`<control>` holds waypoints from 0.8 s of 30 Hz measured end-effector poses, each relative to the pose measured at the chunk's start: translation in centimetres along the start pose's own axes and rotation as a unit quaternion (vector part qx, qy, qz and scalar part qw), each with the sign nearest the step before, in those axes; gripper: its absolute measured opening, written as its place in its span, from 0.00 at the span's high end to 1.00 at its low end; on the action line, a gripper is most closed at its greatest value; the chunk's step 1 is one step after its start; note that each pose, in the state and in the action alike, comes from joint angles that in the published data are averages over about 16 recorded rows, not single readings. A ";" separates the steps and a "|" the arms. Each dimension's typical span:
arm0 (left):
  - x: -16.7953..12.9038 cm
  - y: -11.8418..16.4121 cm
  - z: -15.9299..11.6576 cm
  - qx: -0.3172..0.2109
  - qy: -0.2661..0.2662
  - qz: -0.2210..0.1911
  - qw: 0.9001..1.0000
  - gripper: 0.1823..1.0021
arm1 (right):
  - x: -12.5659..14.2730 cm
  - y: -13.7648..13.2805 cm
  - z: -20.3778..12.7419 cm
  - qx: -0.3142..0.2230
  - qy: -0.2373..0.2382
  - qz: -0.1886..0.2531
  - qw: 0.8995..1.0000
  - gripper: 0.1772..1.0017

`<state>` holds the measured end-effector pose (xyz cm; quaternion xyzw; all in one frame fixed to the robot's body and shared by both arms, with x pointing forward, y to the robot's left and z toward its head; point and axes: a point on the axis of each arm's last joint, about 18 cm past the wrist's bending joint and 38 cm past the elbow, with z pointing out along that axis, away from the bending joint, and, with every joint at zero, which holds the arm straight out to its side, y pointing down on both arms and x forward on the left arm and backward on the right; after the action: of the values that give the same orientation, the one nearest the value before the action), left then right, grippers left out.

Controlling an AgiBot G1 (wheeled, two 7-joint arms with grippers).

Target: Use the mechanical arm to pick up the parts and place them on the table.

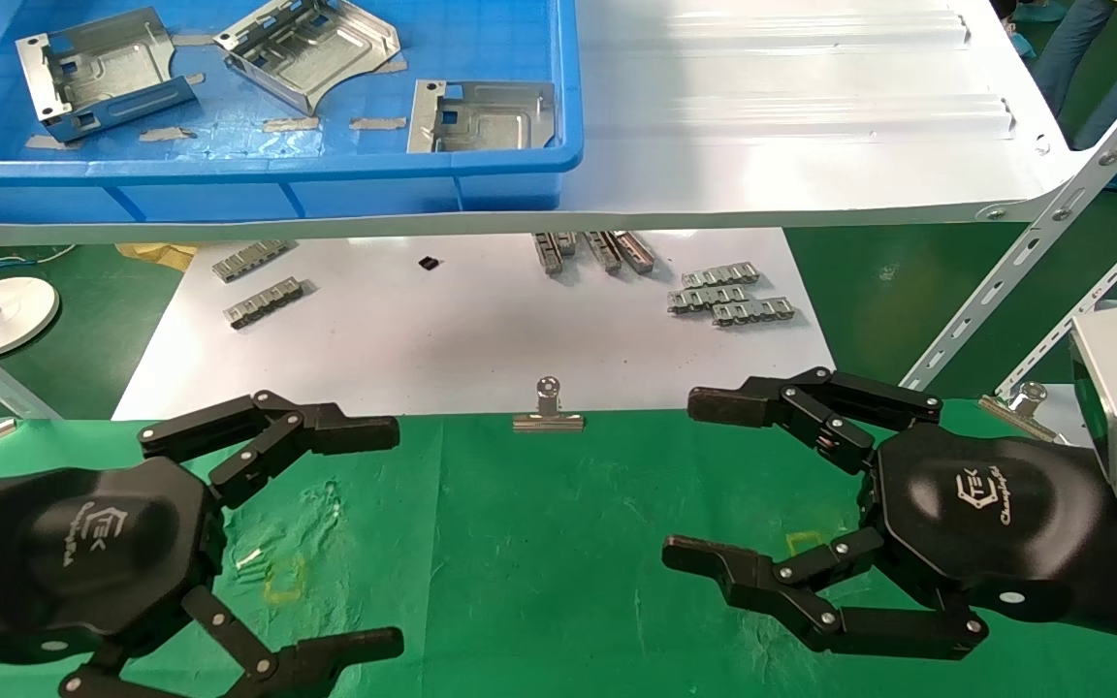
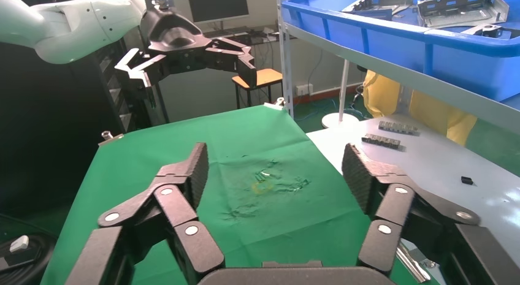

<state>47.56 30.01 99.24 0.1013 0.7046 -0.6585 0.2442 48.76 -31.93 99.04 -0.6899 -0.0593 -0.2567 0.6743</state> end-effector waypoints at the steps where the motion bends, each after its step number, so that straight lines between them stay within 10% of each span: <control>1: 0.0 0.0 0.0 0.000 0.000 0.000 1.000 0.00 | 0.0 0.0 0.0 0.000 0.000 0.000 1.000 0.24; 24: 0.0 0.0 0.0 0.000 0.000 0.000 1.000 0.00 | 0.0 0.0 0.0 0.000 0.000 0.000 1.000 0.79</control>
<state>47.56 30.01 99.24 0.1013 0.7046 -0.6585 0.2442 48.76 -31.93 99.04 -0.6899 -0.0593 -0.2567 0.6743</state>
